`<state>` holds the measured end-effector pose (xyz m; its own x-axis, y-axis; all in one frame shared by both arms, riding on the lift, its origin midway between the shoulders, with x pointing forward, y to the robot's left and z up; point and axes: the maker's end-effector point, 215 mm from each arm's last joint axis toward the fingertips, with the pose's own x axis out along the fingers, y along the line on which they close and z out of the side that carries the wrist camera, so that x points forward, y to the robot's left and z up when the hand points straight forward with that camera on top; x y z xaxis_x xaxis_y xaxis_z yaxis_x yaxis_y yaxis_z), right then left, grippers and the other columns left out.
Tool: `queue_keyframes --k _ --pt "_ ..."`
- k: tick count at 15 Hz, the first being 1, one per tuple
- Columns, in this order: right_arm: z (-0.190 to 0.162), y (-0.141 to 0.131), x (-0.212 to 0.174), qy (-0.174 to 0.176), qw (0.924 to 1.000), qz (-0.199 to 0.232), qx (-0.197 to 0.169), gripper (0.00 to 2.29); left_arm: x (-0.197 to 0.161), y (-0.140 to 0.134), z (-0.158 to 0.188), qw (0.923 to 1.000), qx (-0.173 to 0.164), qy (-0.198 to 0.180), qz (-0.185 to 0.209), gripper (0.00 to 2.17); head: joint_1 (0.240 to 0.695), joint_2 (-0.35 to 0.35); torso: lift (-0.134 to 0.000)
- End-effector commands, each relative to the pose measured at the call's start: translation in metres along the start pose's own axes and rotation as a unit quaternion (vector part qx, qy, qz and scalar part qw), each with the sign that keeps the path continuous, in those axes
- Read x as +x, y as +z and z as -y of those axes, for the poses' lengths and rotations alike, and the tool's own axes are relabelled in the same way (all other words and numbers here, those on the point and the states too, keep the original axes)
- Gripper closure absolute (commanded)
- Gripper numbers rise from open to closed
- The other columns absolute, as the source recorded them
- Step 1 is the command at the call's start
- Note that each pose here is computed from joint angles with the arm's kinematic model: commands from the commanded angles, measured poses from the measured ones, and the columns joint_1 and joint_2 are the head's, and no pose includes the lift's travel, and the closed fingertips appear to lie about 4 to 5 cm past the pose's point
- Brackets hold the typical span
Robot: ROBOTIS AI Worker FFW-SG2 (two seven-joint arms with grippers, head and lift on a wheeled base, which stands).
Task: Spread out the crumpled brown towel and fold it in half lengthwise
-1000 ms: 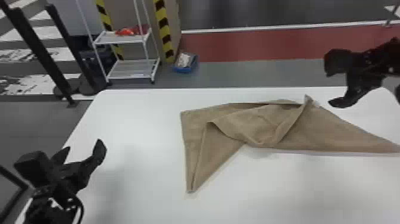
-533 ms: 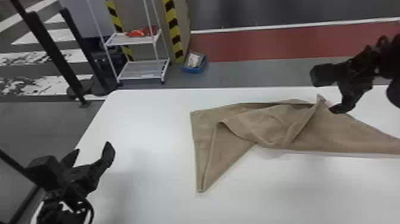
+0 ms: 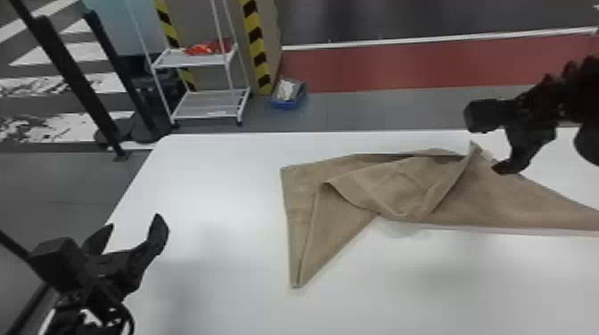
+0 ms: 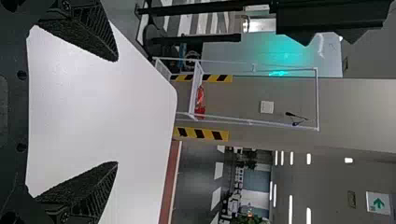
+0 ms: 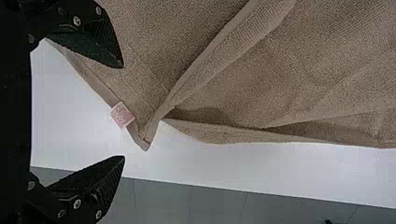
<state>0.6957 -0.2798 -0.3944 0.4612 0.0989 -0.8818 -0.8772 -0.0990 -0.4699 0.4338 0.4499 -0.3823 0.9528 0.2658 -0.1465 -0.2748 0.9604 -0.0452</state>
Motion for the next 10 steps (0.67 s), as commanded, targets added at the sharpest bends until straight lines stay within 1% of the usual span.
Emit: queue_keyframes --k 1,2,4,6,7,9,10 --pt "-0.009 0.011 0.011 0.005 1.0000 0.006 0.005 0.22 -0.002 0.000 0.003 1.0000 0.000 -0.003 0.000 0.09 0.695 0.163 -0.125" --pt "-0.011 0.013 0.014 0.005 1.0000 0.004 0.002 0.25 -0.004 -0.001 0.004 1.0000 0.001 -0.004 -0.001 0.09 0.695 0.164 -0.125" --pt "-0.003 0.014 0.016 -0.015 0.9999 0.001 0.005 0.26 -0.007 0.001 0.004 1.0000 0.002 -0.004 0.001 0.09 0.695 0.171 -0.125" --pt "-0.004 0.025 0.021 -0.017 0.9998 0.008 0.008 0.28 -0.010 0.001 0.005 1.0000 0.002 -0.005 0.003 0.09 0.695 0.173 -0.125" --pt "-0.003 0.033 0.022 -0.018 0.9997 0.015 0.008 0.32 -0.010 0.001 0.005 1.0000 0.001 -0.004 0.003 0.09 0.695 0.174 -0.125" --pt "-0.005 0.033 0.023 -0.012 0.9998 0.010 0.011 0.43 -0.011 0.002 0.006 1.0000 0.000 -0.005 0.005 0.09 0.695 0.181 -0.125" --pt "-0.005 0.033 0.022 -0.010 0.9999 0.009 0.011 0.53 -0.011 0.002 0.006 1.0000 -0.001 -0.005 0.004 0.09 0.695 0.188 -0.125"
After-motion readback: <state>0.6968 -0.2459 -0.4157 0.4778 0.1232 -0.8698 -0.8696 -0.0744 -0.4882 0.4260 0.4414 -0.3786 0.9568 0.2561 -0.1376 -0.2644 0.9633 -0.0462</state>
